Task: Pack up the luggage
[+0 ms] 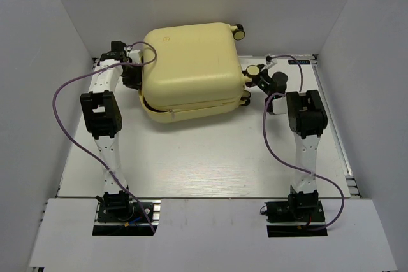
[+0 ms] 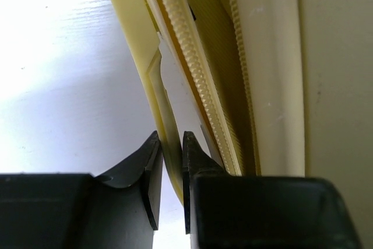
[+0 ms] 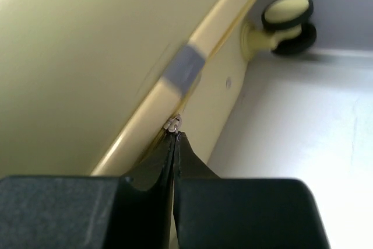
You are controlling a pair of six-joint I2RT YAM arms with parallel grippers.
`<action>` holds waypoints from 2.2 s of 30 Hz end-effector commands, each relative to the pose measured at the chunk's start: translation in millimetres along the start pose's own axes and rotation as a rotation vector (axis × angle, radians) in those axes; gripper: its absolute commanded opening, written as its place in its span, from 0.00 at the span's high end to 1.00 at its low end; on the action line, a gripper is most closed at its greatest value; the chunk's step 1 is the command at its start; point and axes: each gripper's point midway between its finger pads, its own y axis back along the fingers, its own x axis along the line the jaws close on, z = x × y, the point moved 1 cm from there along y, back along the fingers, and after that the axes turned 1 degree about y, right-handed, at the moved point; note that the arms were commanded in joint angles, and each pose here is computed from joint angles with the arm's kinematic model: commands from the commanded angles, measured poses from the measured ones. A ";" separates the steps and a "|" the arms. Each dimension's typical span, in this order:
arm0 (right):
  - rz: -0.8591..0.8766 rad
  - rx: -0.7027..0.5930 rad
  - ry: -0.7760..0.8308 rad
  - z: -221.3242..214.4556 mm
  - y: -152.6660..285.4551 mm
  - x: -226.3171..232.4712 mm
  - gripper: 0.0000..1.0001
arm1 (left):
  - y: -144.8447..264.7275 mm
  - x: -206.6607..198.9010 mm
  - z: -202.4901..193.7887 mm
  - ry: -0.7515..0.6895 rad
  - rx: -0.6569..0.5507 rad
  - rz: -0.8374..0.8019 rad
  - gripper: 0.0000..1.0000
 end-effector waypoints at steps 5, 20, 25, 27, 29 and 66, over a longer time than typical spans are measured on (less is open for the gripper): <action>-0.063 -0.223 0.121 73.9 -57.6 -39.5 1.00 | -33.2 -56.4 -12.7 -0.190 0.033 -0.249 1.00; -0.162 -0.399 0.328 114.2 -108.8 -66.8 1.00 | -38.1 -65.3 -26.4 -0.245 0.083 -0.331 1.00; 0.048 -0.212 0.367 54.2 -67.3 5.8 1.00 | -34.4 -74.2 -0.2 -0.233 0.000 -0.342 1.00; 0.131 -0.188 0.362 44.2 -51.1 43.0 1.00 | -29.2 -83.6 15.5 -0.251 -0.062 -0.362 1.00; 0.224 -0.189 0.365 57.5 -39.7 77.9 1.00 | -22.8 -90.1 27.0 -0.268 -0.102 -0.370 1.00; -0.005 0.086 0.134 -32.8 129.8 200.6 1.00 | 312.0 -37.5 -30.5 0.347 -0.343 0.451 0.00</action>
